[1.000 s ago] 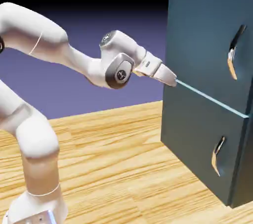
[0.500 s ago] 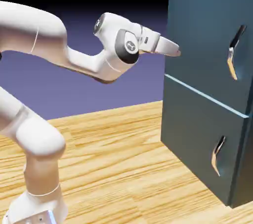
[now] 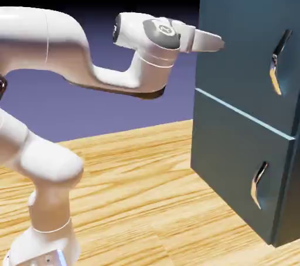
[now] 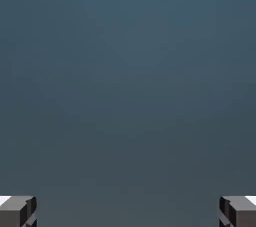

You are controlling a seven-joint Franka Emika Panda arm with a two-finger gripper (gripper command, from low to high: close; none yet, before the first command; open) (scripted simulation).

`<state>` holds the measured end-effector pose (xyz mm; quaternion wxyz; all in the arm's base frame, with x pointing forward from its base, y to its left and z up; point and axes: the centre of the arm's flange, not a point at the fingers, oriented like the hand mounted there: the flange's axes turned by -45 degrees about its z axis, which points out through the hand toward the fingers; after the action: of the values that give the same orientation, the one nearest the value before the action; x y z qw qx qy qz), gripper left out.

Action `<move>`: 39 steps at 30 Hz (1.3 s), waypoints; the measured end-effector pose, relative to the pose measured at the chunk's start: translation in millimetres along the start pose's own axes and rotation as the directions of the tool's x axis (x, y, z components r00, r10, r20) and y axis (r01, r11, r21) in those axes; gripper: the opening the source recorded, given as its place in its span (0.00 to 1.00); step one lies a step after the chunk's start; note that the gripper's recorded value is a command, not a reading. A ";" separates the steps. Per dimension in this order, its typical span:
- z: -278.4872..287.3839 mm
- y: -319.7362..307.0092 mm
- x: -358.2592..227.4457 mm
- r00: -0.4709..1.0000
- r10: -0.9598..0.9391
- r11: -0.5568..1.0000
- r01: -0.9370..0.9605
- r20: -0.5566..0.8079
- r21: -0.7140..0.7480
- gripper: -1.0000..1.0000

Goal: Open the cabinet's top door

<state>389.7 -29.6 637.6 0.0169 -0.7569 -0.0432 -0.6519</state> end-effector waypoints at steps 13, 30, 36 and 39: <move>14.9 67.0 -13.9 0.994 0.021 1.000 -0.023 -0.110 -0.015 0.50; 75.4 148.7 -52.5 0.988 0.034 0.998 -0.040 -0.149 -0.040 0.50; 91.3 146.3 -49.8 0.988 0.031 0.998 -0.040 -0.150 -0.055 0.00; 74.0 138.8 -52.2 0.988 0.029 0.994 -0.044 -0.150 -0.096 0.00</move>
<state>467.1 -164.0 579.2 -0.0056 -0.7070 0.0044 -0.7071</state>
